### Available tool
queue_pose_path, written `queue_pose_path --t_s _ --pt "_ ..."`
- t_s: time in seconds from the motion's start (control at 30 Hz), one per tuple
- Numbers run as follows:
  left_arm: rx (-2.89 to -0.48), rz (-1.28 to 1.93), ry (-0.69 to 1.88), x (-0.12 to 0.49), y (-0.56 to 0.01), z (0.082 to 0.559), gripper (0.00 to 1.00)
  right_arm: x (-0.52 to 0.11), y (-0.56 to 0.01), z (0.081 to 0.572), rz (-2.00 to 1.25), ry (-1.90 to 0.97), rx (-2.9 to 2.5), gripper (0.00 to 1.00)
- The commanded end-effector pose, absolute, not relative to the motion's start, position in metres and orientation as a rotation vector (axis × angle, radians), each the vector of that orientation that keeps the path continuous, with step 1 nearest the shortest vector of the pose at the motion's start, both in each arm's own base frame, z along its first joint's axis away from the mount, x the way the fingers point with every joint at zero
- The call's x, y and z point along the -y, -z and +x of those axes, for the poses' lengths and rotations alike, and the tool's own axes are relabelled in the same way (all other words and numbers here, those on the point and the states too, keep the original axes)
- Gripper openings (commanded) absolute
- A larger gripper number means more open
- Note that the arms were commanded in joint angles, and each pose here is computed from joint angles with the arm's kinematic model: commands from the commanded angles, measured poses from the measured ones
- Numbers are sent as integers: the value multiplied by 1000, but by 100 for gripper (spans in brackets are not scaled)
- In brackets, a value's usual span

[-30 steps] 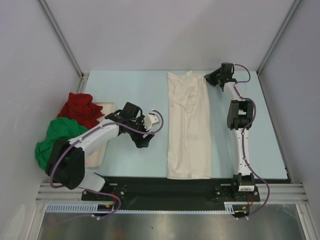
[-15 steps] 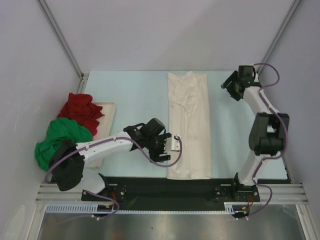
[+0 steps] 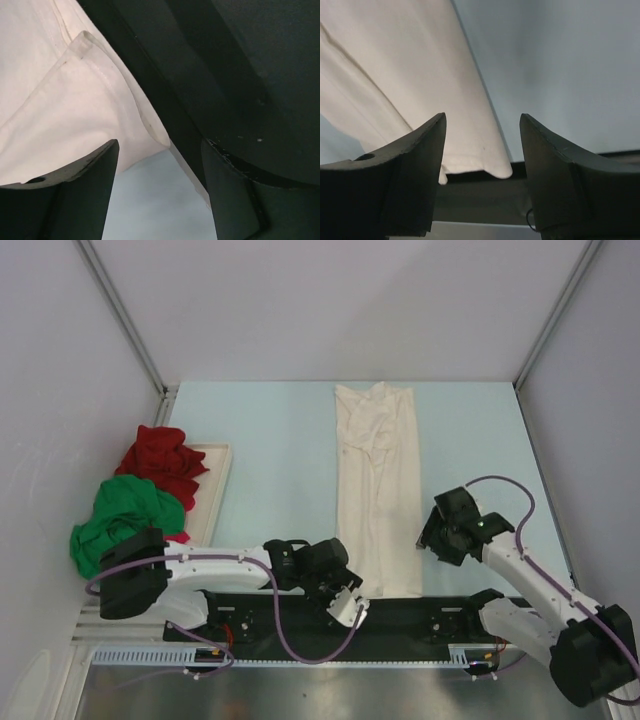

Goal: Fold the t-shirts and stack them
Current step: Fold the tshirt

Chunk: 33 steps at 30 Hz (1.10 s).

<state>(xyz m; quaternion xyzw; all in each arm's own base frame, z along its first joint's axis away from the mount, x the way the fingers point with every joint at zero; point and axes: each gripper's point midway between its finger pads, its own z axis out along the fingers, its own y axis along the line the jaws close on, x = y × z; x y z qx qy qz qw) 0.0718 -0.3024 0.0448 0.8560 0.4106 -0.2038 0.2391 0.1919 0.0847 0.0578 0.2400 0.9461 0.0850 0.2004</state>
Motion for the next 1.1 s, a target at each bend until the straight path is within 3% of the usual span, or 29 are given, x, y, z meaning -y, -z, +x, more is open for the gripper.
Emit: queue_pose_path --t_s 0.0,0.2,0.3,0.37,0.47,0.5,0.53,0.6,0.67,0.9,1.07 --pt "-1026 2339 497 319 -41 78 72 -89 -50 153 743 -189 -2677 64" --pt "-997 2312 452 319 -36 84 69 -111 -20 112 751 -253 -2792 63" --pt "-1014 2314 444 319 -32 86 61 -116 -10 102 708 -241 -2829 62" --pt "-1039 2324 427 318 -27 89 48 -115 -9 101 685 -222 -2837 59" --pt "-1086 2302 383 320 -25 97 28 -120 -11 104 667 -261 -2826 42" --pt "-1100 2292 369 323 -26 100 16 -121 -12 104 663 -272 -2826 36" --pt "-1113 2283 358 324 -28 103 12 -122 -13 105 660 -283 -2823 25" --pt "-1135 2263 363 327 -35 105 0 -124 -17 107 654 -302 -2820 13" --pt "-1186 2220 382 327 -43 112 0 -127 -26 114 636 -330 -2809 0" --pt "-1411 1912 593 328 -110 178 0 -121 -85 179 589 -407 -2662 0" --pt "-1617 1725 598 319 -114 248 0 -109 -104 252 570 -486 -2572 0"
